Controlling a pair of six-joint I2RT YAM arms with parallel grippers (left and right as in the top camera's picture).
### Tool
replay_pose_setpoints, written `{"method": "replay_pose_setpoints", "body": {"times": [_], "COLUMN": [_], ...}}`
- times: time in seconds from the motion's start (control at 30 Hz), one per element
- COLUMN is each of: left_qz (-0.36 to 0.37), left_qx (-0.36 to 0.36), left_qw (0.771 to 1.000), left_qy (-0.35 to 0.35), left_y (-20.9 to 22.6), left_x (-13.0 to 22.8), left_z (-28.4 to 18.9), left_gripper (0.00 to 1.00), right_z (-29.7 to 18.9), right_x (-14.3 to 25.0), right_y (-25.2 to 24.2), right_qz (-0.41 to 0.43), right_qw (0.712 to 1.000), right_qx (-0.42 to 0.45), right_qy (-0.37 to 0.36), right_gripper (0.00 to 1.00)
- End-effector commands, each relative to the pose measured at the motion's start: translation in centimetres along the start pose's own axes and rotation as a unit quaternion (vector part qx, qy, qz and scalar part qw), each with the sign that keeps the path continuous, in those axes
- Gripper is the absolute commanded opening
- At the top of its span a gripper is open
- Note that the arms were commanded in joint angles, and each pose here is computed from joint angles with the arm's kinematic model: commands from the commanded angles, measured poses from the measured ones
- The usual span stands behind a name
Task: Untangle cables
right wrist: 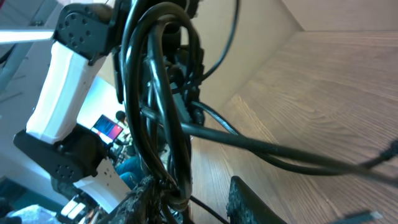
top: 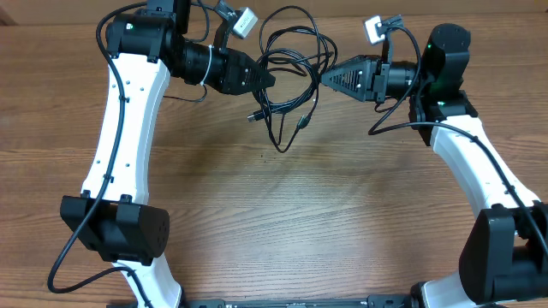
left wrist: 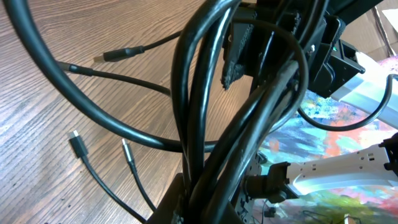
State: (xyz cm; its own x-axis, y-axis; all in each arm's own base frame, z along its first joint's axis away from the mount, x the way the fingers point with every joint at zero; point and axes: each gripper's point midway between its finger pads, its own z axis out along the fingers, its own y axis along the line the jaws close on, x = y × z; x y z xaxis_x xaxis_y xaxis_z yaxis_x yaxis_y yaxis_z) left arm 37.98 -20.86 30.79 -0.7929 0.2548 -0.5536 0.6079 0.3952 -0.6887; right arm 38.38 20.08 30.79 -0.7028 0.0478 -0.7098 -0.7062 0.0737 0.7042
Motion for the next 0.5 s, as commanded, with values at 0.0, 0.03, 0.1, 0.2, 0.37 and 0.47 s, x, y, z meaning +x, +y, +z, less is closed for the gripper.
{"method": "replay_pose_setpoints", "body": {"times": [0.0, 0.03, 0.1, 0.2, 0.37, 0.47], "left_qz": [0.026, 0.027, 0.028, 0.028, 0.029, 0.031], "left_qx": [0.035, 0.036, 0.037, 0.039, 0.046, 0.048], "left_qw": [0.999, 0.999, 0.999, 0.999, 0.998, 0.998], "left_qy": [-0.001, 0.000, 0.002, 0.004, 0.003, 0.006], "left_y": [-1.65, -1.76, -1.93, -2.07, -2.36, -2.56], "left_x": [-0.26, -0.23, -0.17, -0.13, -0.17, -0.09], "left_z": [0.79, 0.90, 1.09, 1.23, 1.28, 1.53], "left_gripper": [0.04, 0.04, 0.05, 0.05, 0.05, 0.05], "right_z": [0.56, 0.60, 0.59, 0.58, 0.59, 0.62], "right_x": [-0.46, -0.48, -0.56, -0.66, -0.95, -1.23], "right_y": [1.97, 2.03, 2.08, 2.19, 2.50, 2.85], "right_qz": [-0.032, -0.034, -0.039, -0.046, -0.054, -0.061], "right_qw": [0.999, 0.999, 0.999, 0.999, 0.998, 0.998], "right_qx": [-0.017, -0.017, -0.018, -0.018, -0.021, -0.024], "right_qy": [0.007, 0.007, 0.007, 0.006, 0.004, 0.001], "right_gripper": [0.32, 0.28, 0.17, 0.10, 0.10, 0.09]}}
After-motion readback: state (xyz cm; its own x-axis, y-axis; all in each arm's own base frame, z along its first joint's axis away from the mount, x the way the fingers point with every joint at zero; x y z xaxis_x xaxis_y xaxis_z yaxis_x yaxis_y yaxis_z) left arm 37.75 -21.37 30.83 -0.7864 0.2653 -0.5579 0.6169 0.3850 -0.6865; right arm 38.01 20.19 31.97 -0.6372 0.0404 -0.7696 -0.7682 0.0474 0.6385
